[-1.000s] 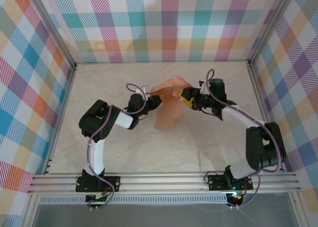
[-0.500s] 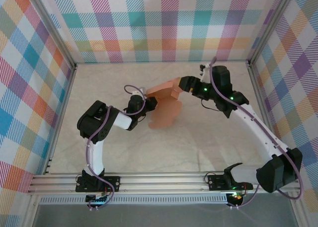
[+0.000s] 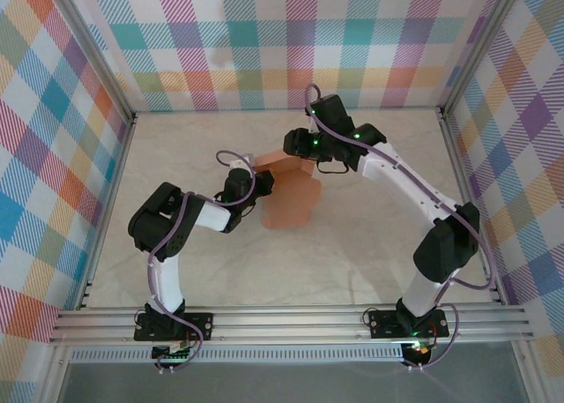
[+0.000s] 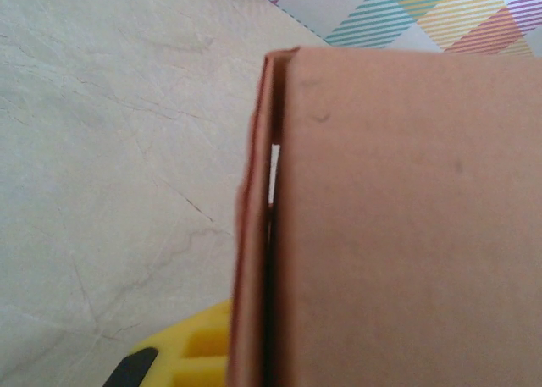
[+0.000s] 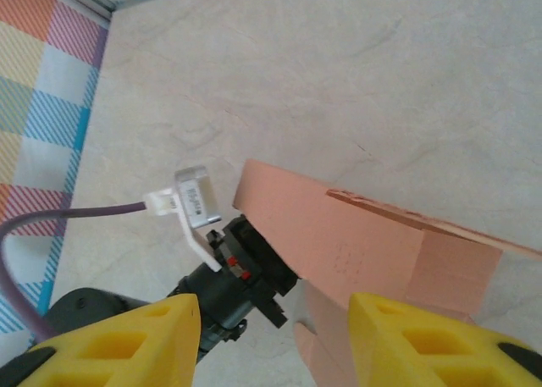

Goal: Fold the paper box

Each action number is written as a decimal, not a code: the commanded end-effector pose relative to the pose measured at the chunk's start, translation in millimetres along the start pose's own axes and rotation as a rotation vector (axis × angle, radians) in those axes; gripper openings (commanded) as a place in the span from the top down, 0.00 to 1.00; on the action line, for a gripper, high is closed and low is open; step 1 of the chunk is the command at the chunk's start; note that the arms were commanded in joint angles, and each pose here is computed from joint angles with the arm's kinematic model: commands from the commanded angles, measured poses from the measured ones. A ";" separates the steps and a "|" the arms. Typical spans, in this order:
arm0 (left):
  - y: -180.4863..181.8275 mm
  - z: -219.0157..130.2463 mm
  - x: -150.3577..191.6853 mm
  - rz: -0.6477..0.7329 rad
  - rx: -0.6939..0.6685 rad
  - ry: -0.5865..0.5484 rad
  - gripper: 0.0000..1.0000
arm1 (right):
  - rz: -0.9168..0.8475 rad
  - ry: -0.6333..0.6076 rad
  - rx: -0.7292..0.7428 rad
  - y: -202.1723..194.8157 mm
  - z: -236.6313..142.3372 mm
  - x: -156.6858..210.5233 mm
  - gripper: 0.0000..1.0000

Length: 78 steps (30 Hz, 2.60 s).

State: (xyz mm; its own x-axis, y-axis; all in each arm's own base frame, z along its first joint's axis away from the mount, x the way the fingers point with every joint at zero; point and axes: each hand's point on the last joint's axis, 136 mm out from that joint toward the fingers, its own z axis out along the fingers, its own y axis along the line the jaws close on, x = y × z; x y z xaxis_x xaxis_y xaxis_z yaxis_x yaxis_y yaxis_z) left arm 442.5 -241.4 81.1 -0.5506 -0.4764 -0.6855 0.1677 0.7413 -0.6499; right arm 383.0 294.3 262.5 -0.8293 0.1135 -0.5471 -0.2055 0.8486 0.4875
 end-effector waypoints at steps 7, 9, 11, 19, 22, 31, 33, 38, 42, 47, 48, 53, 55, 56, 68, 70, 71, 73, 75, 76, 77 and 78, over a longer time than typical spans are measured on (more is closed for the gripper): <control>-15.8 -11.0 -12.5 0.029 0.025 -0.041 1.00 | 0.006 0.059 0.040 -0.5 20.4 4.7 0.57; -16.6 -10.5 -12.9 0.030 0.027 -0.043 1.00 | 0.007 0.065 0.043 -0.5 24.3 5.1 0.59; -17.3 -9.7 -12.0 0.030 0.031 -0.039 1.00 | 0.013 0.071 0.044 -1.3 28.3 6.3 0.64; -19.8 -10.4 -10.9 0.032 0.038 -0.037 1.00 | 0.026 0.097 0.037 -0.5 37.4 9.0 0.73; -19.5 -11.2 -11.3 0.033 0.035 -0.039 1.00 | 0.028 0.111 0.036 0.4 41.2 10.7 0.75; -17.3 -9.7 -8.8 0.039 0.030 -0.032 1.00 | 0.051 0.122 0.036 1.6 42.7 10.6 1.00; -16.8 -10.1 -8.9 0.039 0.027 -0.033 1.00 | 0.050 0.120 0.034 2.4 41.5 10.4 0.94; -14.6 -8.6 -8.6 0.032 0.014 -0.031 1.00 | 0.047 0.095 0.010 7.1 36.0 5.7 0.73; -6.6 -6.0 -6.3 0.013 -0.039 -0.005 1.00 | 0.003 0.036 -0.042 15.1 17.0 0.1 0.49; -3.4 -5.7 -3.7 0.015 -0.058 0.039 1.00 | -0.121 -0.145 -0.048 11.0 -34.8 -13.3 0.43; -4.1 -6.9 -3.0 0.027 -0.056 0.045 1.00 | -0.139 -0.190 -0.028 4.8 -46.6 -18.3 0.43; -16.3 -12.5 -4.5 0.083 0.008 0.060 1.00 | -0.032 -0.223 -0.012 -44.6 -75.4 -34.5 0.44; -22.9 -14.9 -4.4 0.103 0.039 0.066 1.00 | 0.028 -0.206 -0.020 -65.8 -79.3 -37.6 0.45; -26.7 -16.3 -5.0 0.109 0.058 0.065 1.00 | 0.058 -0.191 -0.030 -75.6 -78.9 -37.7 0.47; -51.4 -17.0 -8.4 0.100 0.166 0.080 1.00 | 0.006 0.070 -0.316 -66.8 -37.2 -5.1 0.62; -51.2 -15.9 -9.1 0.091 0.162 0.082 1.00 | -0.016 0.103 -0.336 -61.6 -31.1 2.9 0.63; -51.3 -15.5 -8.6 0.089 0.161 0.084 1.00 | -0.030 0.114 -0.344 -57.8 -28.7 6.3 0.64; -51.2 -15.0 -8.8 0.079 0.157 0.087 1.00 | -0.067 0.136 -0.366 -48.9 -25.3 13.6 0.64; -50.3 -13.9 -8.9 0.072 0.152 0.091 1.00 | -0.099 0.157 -0.365 -44.8 -21.6 19.6 0.64; -51.1 -13.4 -8.8 0.068 0.154 0.091 1.00 | -0.114 0.163 -0.359 -44.4 -19.0 21.9 0.64; -51.0 -12.8 -8.3 0.063 0.155 0.094 1.00 | -0.129 0.168 -0.357 -43.3 -16.9 23.9 0.64; -52.1 -12.5 -9.0 0.058 0.158 0.093 1.00 | -0.139 0.171 -0.354 -42.8 -15.1 25.3 0.64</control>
State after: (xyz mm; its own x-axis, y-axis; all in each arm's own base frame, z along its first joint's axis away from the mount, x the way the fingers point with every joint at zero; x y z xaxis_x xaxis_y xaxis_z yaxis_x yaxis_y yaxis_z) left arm 422.6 -265.7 103.3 -0.6285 -0.3536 -0.6928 0.2994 0.7121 -0.6351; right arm 369.2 243.6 238.6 -0.8686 -0.0299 -0.4946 -0.3946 0.6454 0.6540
